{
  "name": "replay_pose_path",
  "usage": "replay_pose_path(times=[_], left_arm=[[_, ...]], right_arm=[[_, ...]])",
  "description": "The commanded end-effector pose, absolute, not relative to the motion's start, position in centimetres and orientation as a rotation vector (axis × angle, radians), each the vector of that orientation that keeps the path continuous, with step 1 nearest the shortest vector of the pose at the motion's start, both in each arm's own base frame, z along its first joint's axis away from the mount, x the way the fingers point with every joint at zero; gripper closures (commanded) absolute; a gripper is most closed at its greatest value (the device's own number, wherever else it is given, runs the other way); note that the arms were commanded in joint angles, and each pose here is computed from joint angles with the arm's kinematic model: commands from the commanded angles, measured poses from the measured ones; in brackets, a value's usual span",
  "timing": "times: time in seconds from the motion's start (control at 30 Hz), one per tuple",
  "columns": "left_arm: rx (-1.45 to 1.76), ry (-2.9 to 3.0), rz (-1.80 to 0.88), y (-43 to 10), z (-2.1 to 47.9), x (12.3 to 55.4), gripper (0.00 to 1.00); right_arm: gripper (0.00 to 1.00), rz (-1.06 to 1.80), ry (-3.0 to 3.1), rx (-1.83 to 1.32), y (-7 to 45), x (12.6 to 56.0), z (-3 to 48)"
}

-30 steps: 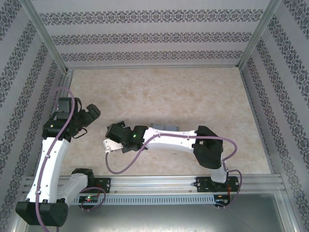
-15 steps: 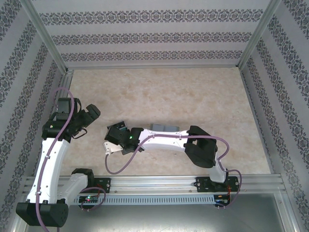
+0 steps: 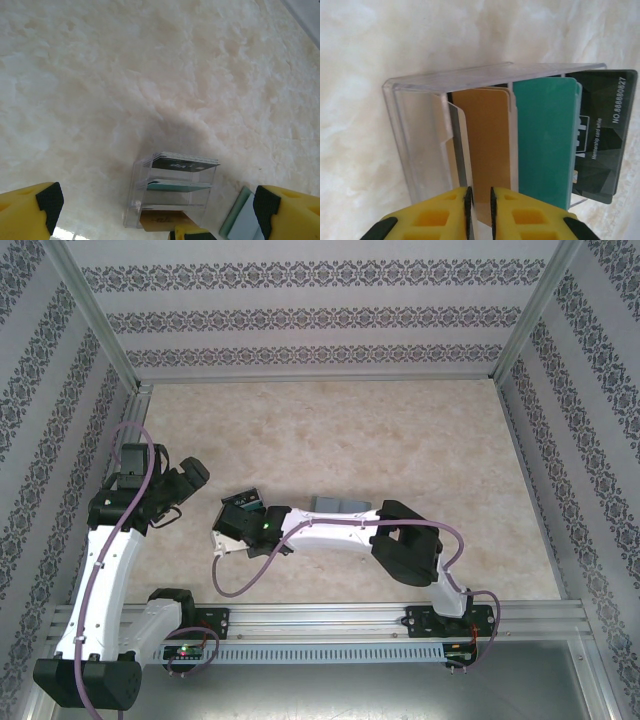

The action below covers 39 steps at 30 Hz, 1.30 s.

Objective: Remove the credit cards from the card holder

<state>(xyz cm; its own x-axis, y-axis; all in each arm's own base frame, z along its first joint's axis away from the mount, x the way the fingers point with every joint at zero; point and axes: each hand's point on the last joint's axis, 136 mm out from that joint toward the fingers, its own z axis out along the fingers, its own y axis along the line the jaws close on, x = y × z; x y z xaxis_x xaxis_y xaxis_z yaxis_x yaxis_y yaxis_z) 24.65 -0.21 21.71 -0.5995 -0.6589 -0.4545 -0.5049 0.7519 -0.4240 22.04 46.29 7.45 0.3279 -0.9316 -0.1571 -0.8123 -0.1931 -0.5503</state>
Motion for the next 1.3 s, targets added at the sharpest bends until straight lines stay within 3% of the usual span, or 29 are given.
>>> replay_pose_path(times=[0.0, 0.3, 0.63, 0.8, 1.0, 1.13, 1.27], left_arm=[[-0.871, 2.347, -0.337, 0.0, 21.6, 24.3, 0.01], [-0.866, 2.349, -0.336, 0.0, 21.6, 24.4, 0.01], [-0.766, 2.342, -0.466, -1.8, 22.4, 25.9, 0.01], [-0.694, 2.346, -0.599, -3.7, 22.5, 27.2, 0.00], [-0.660, 2.369, -0.714, -5.9, 21.6, 28.6, 0.10], [-0.600, 2.424, -0.794, -8.8, 20.3, 29.4, 0.19], [-0.489, 2.528, -0.830, -13.0, 18.2, 29.8, 0.27]], right_arm=[[0.78, -0.331, 1.543, -1.944, 47.2, 23.8, 8.7], [0.78, -0.378, 1.612, -1.808, 47.4, 26.4, 9.6], [0.78, -0.229, 1.786, -1.568, 45.2, 27.0, 12.7], [0.77, -0.100, 1.984, -1.317, 40.5, 27.3, 14.4], [0.79, 0.029, 2.206, -0.971, 33.3, 27.2, 14.3], [0.84, 0.130, 2.357, -0.702, 28.5, 26.8, 13.1], [0.99, 0.210, 2.493, -0.420, 24.2, 26.6, 11.0]])
